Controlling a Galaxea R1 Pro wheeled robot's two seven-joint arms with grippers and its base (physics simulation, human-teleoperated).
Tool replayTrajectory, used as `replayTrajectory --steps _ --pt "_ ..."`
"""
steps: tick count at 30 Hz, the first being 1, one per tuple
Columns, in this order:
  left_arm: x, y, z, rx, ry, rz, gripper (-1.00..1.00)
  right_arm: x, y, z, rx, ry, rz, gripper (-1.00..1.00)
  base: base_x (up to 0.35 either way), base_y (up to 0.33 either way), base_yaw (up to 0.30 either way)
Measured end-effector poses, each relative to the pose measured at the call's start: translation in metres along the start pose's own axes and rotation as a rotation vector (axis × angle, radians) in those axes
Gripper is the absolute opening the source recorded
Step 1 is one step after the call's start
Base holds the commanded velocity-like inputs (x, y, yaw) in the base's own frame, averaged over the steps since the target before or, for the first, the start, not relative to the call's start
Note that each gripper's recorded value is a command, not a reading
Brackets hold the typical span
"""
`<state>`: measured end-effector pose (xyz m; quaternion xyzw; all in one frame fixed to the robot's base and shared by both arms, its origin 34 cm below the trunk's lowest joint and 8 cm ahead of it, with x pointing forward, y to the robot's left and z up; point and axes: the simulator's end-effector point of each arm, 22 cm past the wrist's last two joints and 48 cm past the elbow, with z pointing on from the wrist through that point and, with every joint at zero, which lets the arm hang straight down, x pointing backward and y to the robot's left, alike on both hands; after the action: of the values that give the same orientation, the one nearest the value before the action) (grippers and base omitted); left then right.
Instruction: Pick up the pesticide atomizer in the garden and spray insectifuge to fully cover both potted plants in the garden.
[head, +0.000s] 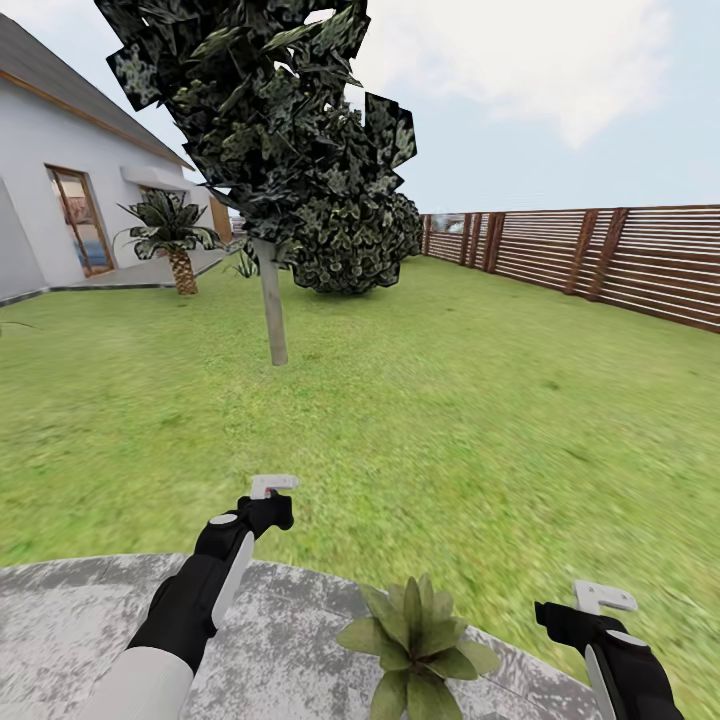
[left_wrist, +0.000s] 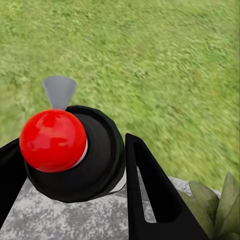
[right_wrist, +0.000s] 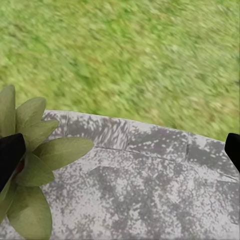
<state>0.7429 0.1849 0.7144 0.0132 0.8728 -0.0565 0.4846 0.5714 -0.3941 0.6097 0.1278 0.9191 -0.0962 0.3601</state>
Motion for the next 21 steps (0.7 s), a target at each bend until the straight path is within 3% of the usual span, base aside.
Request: replayTrajectory --steps 11,21 --pt "0.0000 -0.0004 0.0000 0.001 0.000 0.001 -1.00 0.0001 -0.0003 0.0000 0.001 0.000 0.000 1.00 0.001 0.003 0.000" --pt "0.0000 0.0000 0.0000 0.000 0.000 0.000 -1.00 0.0001 -0.0004 0.0000 0.001 0.000 0.000 1.00 0.093 0.096 0.000"
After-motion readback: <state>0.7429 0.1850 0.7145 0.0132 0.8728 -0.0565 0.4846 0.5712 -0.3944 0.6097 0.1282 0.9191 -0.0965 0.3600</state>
